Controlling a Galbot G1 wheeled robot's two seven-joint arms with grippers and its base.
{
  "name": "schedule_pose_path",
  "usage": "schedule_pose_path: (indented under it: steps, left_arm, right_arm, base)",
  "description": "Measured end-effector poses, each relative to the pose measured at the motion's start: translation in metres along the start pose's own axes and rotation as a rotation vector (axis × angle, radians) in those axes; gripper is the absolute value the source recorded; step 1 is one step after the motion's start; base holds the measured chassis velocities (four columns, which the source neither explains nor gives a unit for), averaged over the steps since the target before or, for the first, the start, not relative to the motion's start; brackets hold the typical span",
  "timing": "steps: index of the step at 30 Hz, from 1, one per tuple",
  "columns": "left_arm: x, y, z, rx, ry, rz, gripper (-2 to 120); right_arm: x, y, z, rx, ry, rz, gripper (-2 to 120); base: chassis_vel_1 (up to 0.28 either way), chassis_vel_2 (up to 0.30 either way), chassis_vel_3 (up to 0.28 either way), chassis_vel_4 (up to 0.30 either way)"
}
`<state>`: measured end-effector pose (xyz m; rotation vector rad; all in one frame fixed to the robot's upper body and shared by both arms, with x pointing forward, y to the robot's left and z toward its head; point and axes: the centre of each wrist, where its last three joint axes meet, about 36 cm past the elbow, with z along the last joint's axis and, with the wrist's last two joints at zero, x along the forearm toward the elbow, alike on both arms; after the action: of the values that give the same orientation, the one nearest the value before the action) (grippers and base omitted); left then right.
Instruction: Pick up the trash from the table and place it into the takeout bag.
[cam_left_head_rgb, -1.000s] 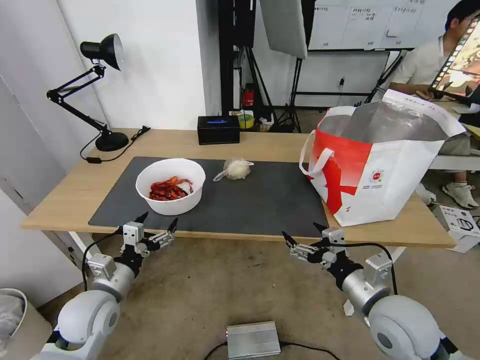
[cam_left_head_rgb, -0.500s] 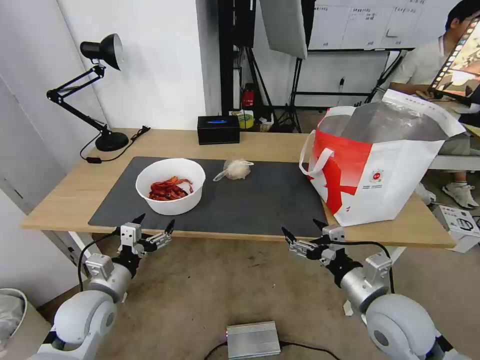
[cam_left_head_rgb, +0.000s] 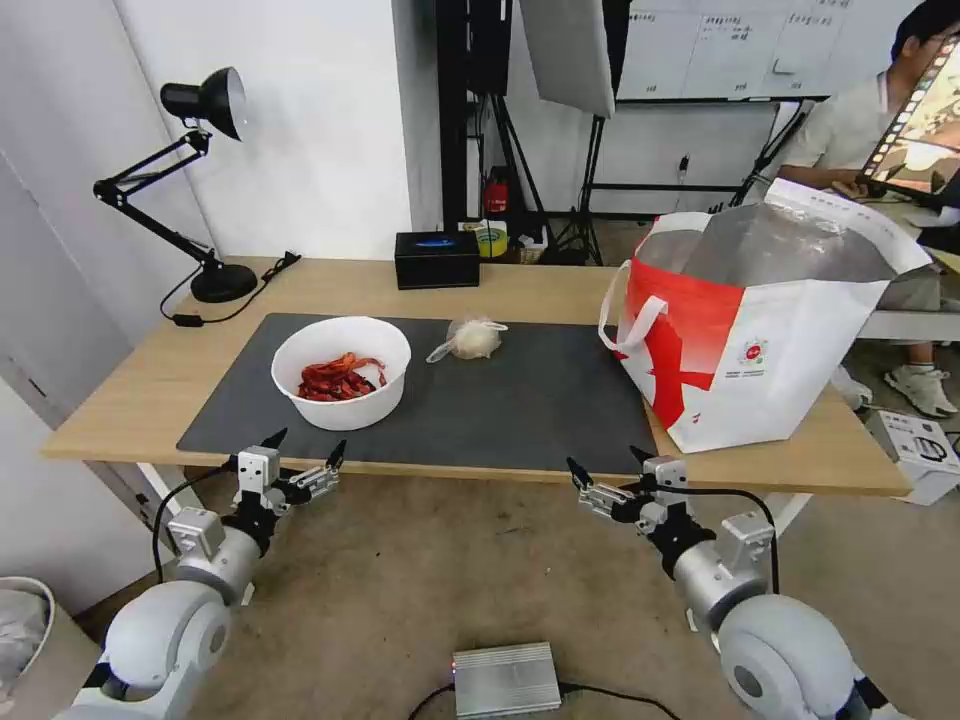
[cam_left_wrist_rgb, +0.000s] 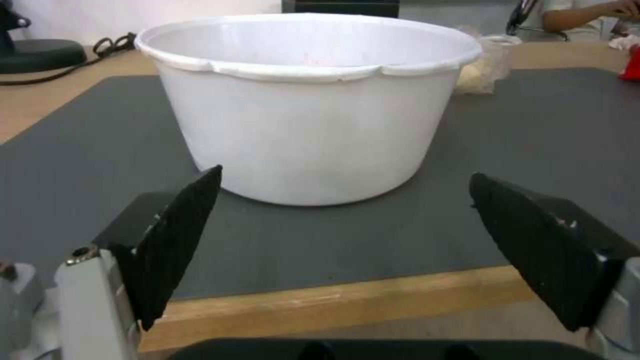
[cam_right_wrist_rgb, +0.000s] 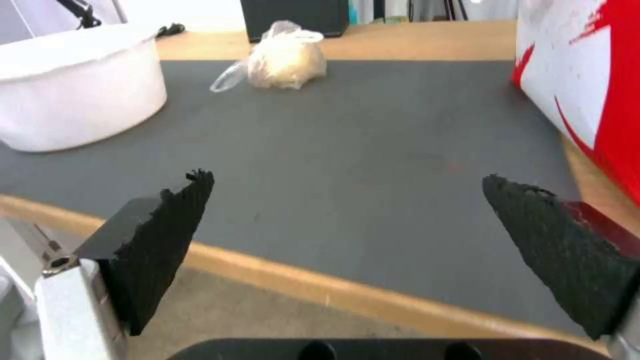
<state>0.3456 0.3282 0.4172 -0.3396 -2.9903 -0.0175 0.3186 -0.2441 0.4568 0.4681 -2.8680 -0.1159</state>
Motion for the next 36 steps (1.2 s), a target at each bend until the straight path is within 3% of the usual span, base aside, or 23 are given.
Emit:
schedule_pose_path:
  steps: [7, 17, 29, 36]
  left_arm:
    - [-0.017, -0.004, -0.001, -0.011, 0.000, 0.043, 100]
    - [-0.020, -0.012, 0.000, -0.015, 0.007, 0.059, 100]
    - [-0.018, -0.011, 0.001, -0.009, 0.008, 0.046, 100]
    - [-0.017, -0.011, 0.002, -0.004, 0.010, 0.041, 100]
  right_arm:
    - [-0.030, -0.011, -0.009, -0.016, -0.054, 0.009, 100]
    - [-0.107, -0.031, -0.057, 0.006, -0.111, -0.057, 100]
    - [-0.202, -0.039, -0.076, -0.010, -0.069, -0.114, 100]
    - [-0.266, -0.028, -0.091, -0.027, -0.040, -0.139, 100]
  base:
    - [0.000, 0.000, 0.000, 0.000]
    - [0.000, 0.000, 0.000, 0.000]
    - [0.000, 0.000, 0.000, 0.000]
    - [0.000, 0.000, 0.000, 0.000]
